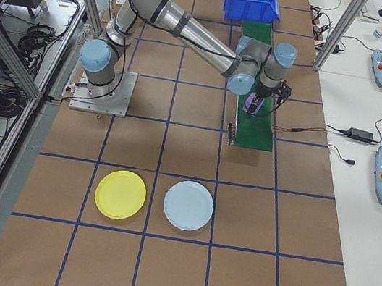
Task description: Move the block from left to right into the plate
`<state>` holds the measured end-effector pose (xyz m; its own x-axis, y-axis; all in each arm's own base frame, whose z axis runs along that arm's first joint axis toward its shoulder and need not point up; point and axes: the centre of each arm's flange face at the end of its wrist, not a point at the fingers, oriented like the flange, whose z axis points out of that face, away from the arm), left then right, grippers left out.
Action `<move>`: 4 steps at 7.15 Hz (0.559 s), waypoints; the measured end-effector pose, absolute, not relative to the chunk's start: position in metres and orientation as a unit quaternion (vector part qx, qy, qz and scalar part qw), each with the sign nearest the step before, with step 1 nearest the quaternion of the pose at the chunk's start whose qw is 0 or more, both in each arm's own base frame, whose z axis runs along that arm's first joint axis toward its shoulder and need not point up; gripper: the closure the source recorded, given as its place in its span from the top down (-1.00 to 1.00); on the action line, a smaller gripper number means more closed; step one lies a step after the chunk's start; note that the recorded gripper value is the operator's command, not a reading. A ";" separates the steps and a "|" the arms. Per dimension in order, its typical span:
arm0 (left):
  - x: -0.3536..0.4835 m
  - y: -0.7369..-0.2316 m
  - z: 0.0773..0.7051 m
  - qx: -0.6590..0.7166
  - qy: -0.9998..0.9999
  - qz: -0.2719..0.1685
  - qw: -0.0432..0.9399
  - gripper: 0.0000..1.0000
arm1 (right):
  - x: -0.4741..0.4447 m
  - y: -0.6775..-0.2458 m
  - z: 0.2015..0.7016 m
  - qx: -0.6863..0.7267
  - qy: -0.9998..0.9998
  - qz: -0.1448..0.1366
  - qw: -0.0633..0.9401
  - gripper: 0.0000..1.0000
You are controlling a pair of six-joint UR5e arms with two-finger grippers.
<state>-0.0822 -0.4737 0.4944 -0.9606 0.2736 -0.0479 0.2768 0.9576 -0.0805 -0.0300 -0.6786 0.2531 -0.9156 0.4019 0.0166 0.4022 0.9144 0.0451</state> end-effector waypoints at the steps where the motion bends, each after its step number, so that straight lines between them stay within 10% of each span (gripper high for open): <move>1: -0.082 -0.474 0.494 0.139 0.989 -0.043 0.018 1.00 | -0.037 -0.680 0.256 -0.207 -0.978 -0.021 0.002 -0.60; 4: -0.082 -0.474 0.494 0.137 0.989 -0.043 0.018 1.00 | -0.146 -0.673 0.291 -0.136 -0.991 0.015 0.001 -0.57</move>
